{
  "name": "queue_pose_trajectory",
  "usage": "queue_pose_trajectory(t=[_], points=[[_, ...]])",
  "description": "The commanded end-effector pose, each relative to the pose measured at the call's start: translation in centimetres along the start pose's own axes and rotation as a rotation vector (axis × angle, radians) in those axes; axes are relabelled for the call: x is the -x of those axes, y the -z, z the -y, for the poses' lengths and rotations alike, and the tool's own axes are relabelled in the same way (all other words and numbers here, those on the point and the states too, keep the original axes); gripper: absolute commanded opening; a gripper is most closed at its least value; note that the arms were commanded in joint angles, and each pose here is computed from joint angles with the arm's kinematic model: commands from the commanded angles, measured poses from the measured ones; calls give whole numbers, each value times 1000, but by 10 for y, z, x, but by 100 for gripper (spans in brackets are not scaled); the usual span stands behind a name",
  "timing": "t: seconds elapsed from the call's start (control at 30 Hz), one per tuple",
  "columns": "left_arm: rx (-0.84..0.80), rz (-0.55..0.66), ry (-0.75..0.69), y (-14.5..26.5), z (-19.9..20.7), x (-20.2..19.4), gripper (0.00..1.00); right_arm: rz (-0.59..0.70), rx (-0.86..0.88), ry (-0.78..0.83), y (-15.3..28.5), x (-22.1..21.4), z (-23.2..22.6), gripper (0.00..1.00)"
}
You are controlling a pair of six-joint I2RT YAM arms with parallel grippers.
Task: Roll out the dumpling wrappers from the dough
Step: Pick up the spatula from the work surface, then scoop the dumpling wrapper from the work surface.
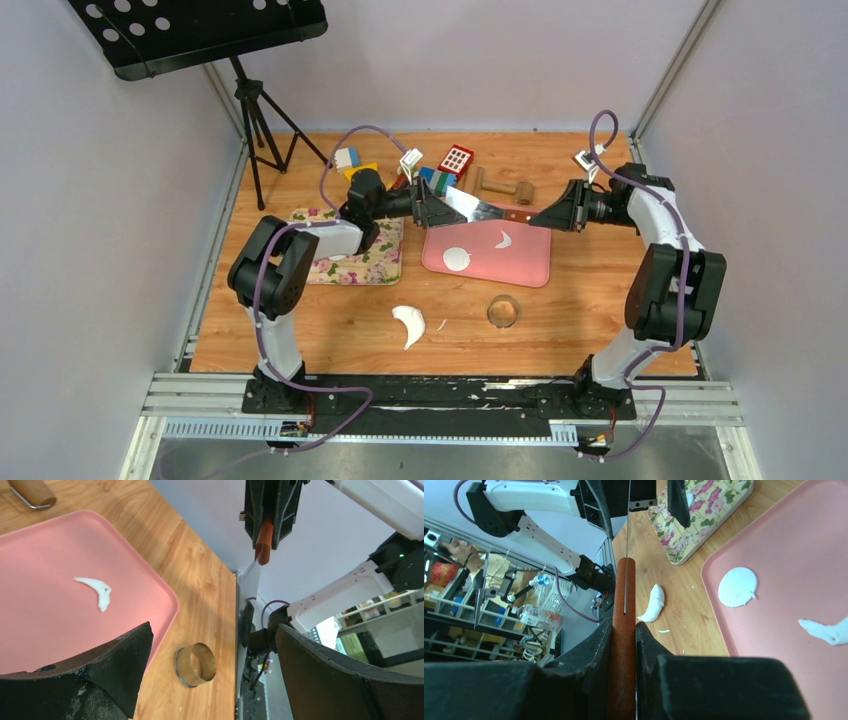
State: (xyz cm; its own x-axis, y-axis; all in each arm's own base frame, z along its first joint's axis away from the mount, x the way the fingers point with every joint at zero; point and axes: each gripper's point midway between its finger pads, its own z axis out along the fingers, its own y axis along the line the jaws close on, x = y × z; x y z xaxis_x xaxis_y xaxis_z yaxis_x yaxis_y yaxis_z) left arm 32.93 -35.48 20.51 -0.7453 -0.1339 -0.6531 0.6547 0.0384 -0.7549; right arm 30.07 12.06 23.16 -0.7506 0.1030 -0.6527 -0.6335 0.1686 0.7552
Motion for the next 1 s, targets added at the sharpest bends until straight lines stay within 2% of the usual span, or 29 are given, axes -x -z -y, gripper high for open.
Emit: queue_pose_trajectory(t=[0.0,0.17,0.27,0.37,0.43,0.63,0.97], points=[[50,28,-116,13,7,25,100,104,63,-7,15,27,-12,0],[225,-28,-229,41,-11,37,100,43,-134,-219,31,11,31,0],[344,-86,-337,60,-16,36,100,-48,-341,-344,44,-10,64,0],[410,-119,-397,72,-14,36,100,-86,-444,-407,54,-23,78,0],[447,-160,-422,80,-14,34,100,-99,-467,-450,57,-27,81,0],[509,-242,-468,105,-12,30,100,-145,-504,-443,63,-30,86,0],[548,-237,-483,132,-9,32,100,-224,-488,-559,65,-51,117,0]])
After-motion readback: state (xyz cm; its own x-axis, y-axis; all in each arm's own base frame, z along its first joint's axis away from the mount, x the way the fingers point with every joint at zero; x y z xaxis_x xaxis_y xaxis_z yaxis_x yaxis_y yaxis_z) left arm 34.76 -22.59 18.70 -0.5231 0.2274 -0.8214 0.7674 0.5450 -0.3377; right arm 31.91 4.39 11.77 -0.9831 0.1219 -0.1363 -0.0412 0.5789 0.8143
